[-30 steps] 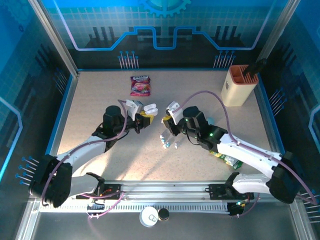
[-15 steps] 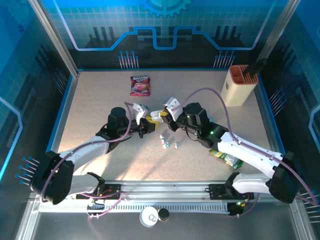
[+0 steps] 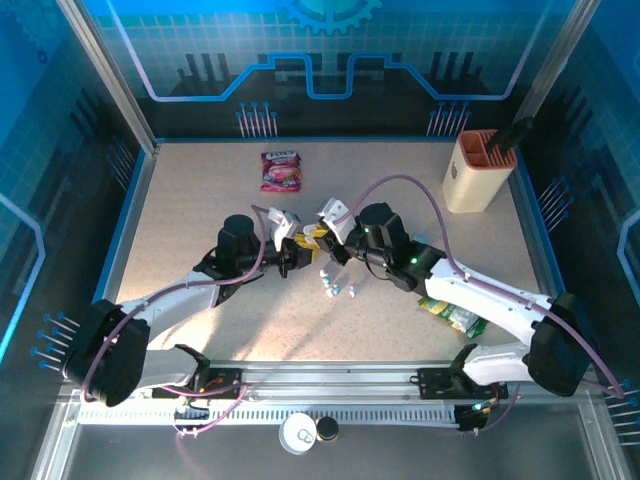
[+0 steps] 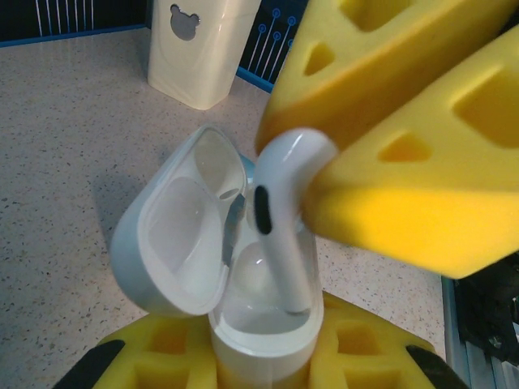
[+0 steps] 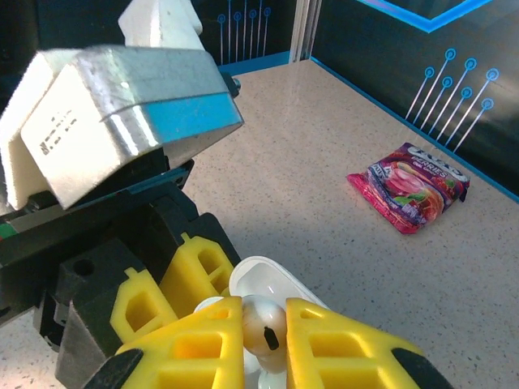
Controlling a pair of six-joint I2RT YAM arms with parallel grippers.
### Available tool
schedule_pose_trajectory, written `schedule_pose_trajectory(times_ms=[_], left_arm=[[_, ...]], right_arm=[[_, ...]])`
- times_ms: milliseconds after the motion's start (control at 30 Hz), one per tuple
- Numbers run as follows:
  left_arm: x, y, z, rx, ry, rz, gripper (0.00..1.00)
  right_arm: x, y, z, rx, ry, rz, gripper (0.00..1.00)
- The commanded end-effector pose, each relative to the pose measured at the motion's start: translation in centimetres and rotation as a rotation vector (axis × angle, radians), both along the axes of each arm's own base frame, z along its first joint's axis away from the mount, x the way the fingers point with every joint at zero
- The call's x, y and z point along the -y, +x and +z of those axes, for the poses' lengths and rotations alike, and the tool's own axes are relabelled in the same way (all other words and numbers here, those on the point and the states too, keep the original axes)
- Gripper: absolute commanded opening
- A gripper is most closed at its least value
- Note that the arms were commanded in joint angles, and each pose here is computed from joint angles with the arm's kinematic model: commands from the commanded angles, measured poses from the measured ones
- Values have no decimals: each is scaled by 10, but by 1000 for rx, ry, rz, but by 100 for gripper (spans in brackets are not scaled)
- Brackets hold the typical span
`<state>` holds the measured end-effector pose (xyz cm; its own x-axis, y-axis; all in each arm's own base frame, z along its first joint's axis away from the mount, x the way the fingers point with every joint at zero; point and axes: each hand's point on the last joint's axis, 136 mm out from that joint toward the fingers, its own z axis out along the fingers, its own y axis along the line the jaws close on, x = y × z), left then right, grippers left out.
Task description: Insert the wireless bluetooth earbuds into the charging case
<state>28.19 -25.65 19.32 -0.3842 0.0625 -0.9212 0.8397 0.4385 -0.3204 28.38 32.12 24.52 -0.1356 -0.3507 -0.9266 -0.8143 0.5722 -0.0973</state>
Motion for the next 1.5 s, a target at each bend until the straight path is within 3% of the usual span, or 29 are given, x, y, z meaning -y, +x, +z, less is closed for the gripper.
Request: schedule_pose_trajectory(times_ms=[0,333,467,600,767,900,1033,1133,1300,1467], left_arm=[[6,2,16,41,-16,-26,9],[6,3,17,31,-21,-23,9],[6,3,18,33,-19,-19,9],[5,3,20,47,-17,-19,9],[4,0,17,69,0,-25,9],[4,-3,13,86,7,-38,9],[0,-3,14,113,9,-18,9],[-4,-2,17,149,2,16,9],[-9,-3,19,173,-1,41,9],[-9,-2,18,176,-4,43,10]], right_arm=[[-4,0,11,26,0,27,15],[-8,-1,5,33,-25,38,15],[-16,-12,3,11,-31,123,17],[-18,-17,5,-27,-20,133,29],[10,-4,37,-39,152,4,47],[36,1,55,-79,280,-57,56],[71,10,33,-206,318,-199,60],[99,15,-6,-369,306,-345,61],[126,-1,-84,-640,176,-513,66],[118,-26,-147,-899,53,-505,63]])
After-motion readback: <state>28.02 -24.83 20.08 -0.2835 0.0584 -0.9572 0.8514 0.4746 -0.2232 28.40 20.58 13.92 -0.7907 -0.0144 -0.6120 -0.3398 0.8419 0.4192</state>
